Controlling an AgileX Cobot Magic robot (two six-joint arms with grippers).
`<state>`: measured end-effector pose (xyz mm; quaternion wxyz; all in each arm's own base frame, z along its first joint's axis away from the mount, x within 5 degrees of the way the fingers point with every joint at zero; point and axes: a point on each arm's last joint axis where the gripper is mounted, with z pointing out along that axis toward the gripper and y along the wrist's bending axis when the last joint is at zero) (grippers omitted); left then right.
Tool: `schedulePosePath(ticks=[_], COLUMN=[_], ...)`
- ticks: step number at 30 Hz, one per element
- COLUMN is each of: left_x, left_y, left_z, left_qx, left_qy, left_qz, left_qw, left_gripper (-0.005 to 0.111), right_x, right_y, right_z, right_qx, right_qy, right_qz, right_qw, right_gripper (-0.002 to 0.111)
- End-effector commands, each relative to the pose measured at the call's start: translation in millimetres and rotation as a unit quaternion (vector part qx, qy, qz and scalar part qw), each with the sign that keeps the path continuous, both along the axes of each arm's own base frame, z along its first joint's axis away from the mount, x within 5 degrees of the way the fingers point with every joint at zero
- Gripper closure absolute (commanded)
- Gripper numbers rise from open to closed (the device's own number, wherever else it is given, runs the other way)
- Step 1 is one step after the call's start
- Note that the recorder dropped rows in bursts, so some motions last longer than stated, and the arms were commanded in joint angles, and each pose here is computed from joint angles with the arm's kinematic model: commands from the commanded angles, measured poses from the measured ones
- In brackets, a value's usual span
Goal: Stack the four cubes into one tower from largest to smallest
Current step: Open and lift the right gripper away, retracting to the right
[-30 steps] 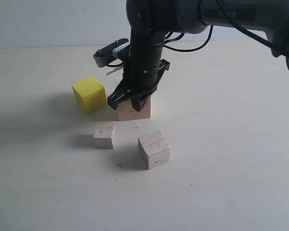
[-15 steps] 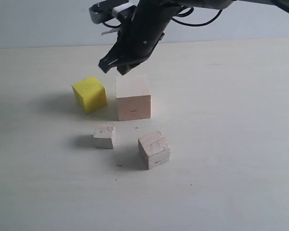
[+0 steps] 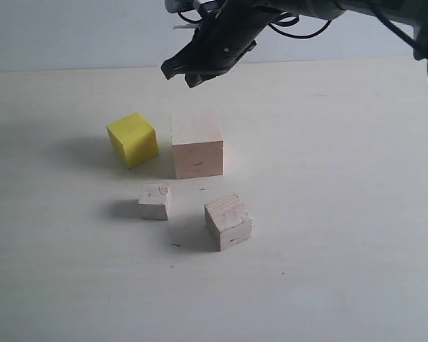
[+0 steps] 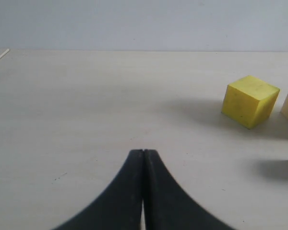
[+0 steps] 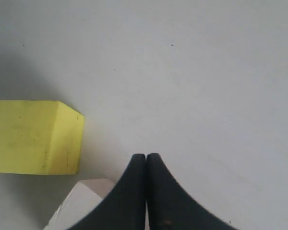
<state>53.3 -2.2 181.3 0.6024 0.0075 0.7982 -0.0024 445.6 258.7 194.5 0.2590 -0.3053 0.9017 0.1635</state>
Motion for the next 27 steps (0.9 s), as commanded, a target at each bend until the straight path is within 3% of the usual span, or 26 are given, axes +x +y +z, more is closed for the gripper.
schedulePosePath(ticks=[1,9,27], left_x=[0,0,0], left_y=[0,0,0], left_z=[0,0,0], left_qx=[0.001,0.001,0.001], left_qy=[-0.004,-0.004,-0.004], left_qz=[-0.002,-0.002,-0.002], left_qw=[1.000,1.000,1.000], left_gripper=[0.107,0.107,0.107], right_x=[8,7,-3], right_y=[2,2,2], right_z=[-14,-33,-37], right_qx=[-0.002,-0.016,-0.025], right_qy=[0.003,0.029,0.087], right_qz=[0.002,0.008,0.023], right_qw=[1.000,0.999,0.996], right_gripper=[0.108,0.108,0.108])
